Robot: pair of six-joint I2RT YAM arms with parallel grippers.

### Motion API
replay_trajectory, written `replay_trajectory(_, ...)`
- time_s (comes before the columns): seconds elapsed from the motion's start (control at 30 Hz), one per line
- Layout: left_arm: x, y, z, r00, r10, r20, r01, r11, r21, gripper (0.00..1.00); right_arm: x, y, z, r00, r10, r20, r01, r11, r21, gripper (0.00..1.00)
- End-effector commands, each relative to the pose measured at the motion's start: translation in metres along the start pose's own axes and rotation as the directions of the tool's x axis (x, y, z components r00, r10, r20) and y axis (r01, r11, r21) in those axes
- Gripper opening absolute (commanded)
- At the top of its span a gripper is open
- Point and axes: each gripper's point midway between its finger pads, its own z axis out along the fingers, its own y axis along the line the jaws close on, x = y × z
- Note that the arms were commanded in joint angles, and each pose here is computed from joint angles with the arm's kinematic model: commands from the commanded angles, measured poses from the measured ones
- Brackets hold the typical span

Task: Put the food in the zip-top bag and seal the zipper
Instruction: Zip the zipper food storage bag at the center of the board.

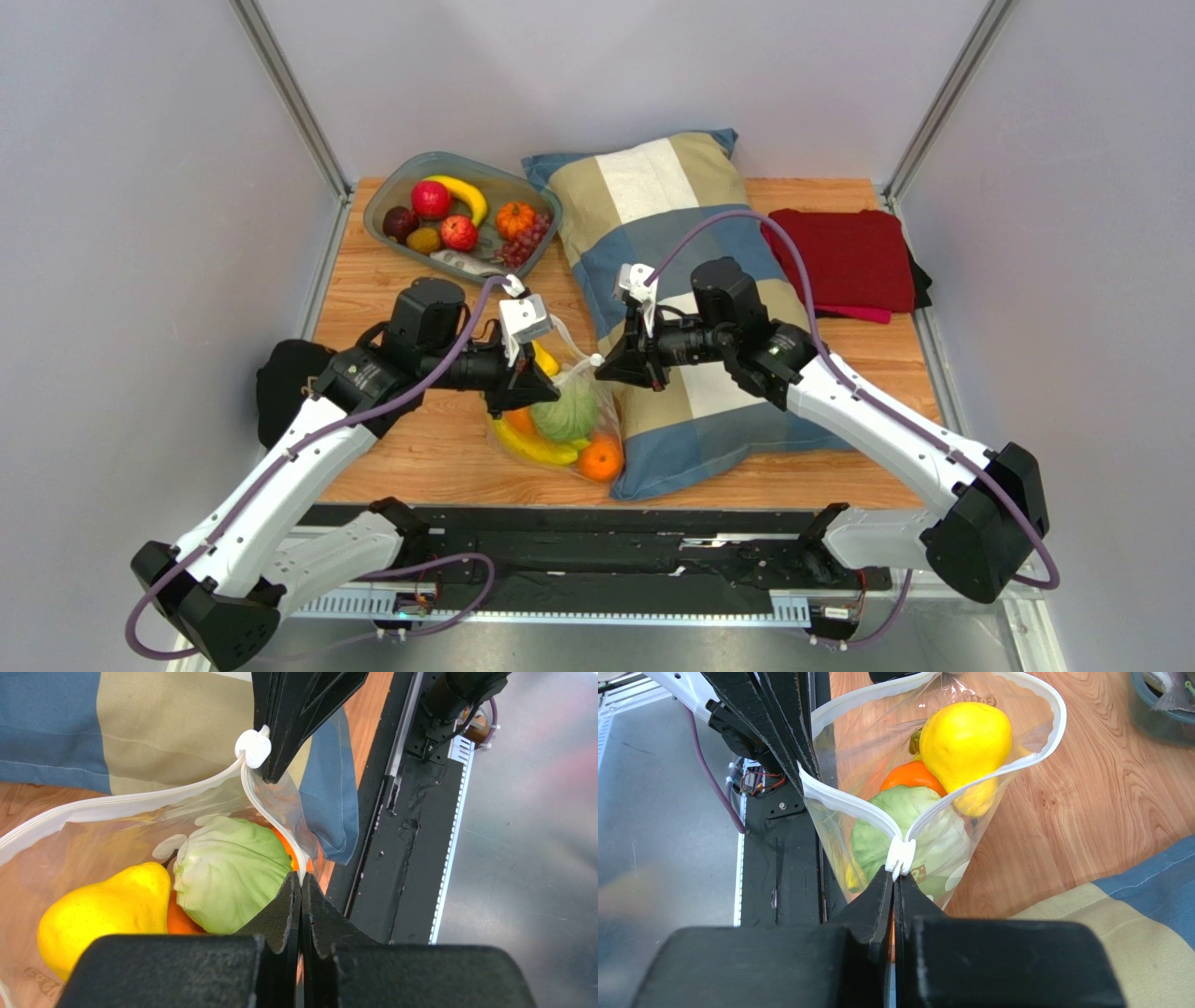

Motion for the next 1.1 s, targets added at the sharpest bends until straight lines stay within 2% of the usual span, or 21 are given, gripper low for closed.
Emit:
replay_trajectory(0.0, -0.016, -0.008, -0.003, 0.997, 0.041, 0.063, -0.042, 0.999, 0.025, 0.00, -0.019, 0.003, 0.000, 0.997, -0.059, 0.041, 0.059, 0.998, -0.013, 0.00)
replay_trajectory(0.03, -0.015, -0.007, -0.004, 0.997, 0.041, 0.063, -0.042, 0.999, 0.020, 0.00, -0.020, 0.004, -0.001, 0.996, -0.073, 0.047, 0.073, 0.997, -0.015, 0.00)
replay_trajectory(0.07, -0.014, -0.006, -0.004, 0.997, 0.040, 0.059, -0.041, 0.999, 0.011, 0.06, -0.021, 0.005, -0.002, 0.995, -0.084, 0.053, 0.085, 0.996, -0.019, 0.00)
replay_trajectory(0.13, -0.017, -0.006, -0.006, 0.994, 0.089, 0.066, -0.090, 0.996, 0.008, 0.23, -0.022, 0.008, -0.004, 0.991, -0.116, 0.065, 0.118, 0.993, -0.025, 0.00)
replay_trajectory(0.17, -0.024, -0.003, -0.011, 0.988, 0.131, 0.081, -0.130, 0.991, -0.023, 0.34, -0.022, 0.011, -0.005, 0.990, -0.126, 0.068, 0.129, 0.991, -0.036, 0.00)
replay_trajectory(0.2, -0.030, 0.000, -0.013, 0.977, 0.192, 0.096, -0.188, 0.981, -0.047, 0.38, -0.021, 0.012, -0.005, 0.989, -0.134, 0.068, 0.137, 0.990, -0.041, 0.00)
replay_trajectory(0.23, -0.035, 0.004, -0.016, 0.969, 0.227, 0.100, -0.220, 0.973, -0.076, 0.50, -0.021, 0.013, -0.006, 0.985, -0.157, 0.070, 0.160, 0.986, -0.046, 0.00)
replay_trajectory(0.33, -0.044, 0.002, -0.016, 0.934, 0.341, 0.108, -0.338, 0.940, -0.044, 0.59, -0.024, 0.019, -0.008, 0.980, -0.182, 0.081, 0.187, 0.980, -0.067, 0.00)
replay_trajectory(0.37, -0.049, 0.003, -0.017, 0.912, 0.395, 0.109, -0.392, 0.919, -0.049, 0.59, -0.025, 0.019, -0.009, 0.978, -0.194, 0.083, 0.200, 0.977, -0.072, 0.00)
replay_trajectory(0.43, -0.054, 0.009, -0.012, 0.902, 0.418, 0.102, -0.416, 0.908, -0.047, 0.59, -0.027, 0.023, -0.010, 0.972, -0.215, 0.089, 0.222, 0.972, -0.075, 0.00)
replay_trajectory(0.47, -0.061, 0.009, -0.013, 0.877, 0.468, 0.110, -0.466, 0.884, -0.045, 0.59, -0.028, 0.023, -0.011, 0.968, -0.232, 0.093, 0.239, 0.968, -0.073, 0.00)
replay_trajectory(0.6, -0.070, 0.008, -0.006, 0.841, 0.528, 0.122, -0.533, 0.846, 0.014, 0.56, -0.031, 0.027, -0.014, 0.959, -0.266, 0.101, 0.273, 0.960, -0.063, 0.00)
replay_trajectory(1.07, -0.073, -0.017, 0.015, 0.848, 0.506, 0.157, -0.528, 0.830, 0.181, 0.56, -0.035, 0.028, -0.014, 0.954, -0.282, 0.103, 0.288, 0.957, -0.043, 0.00)
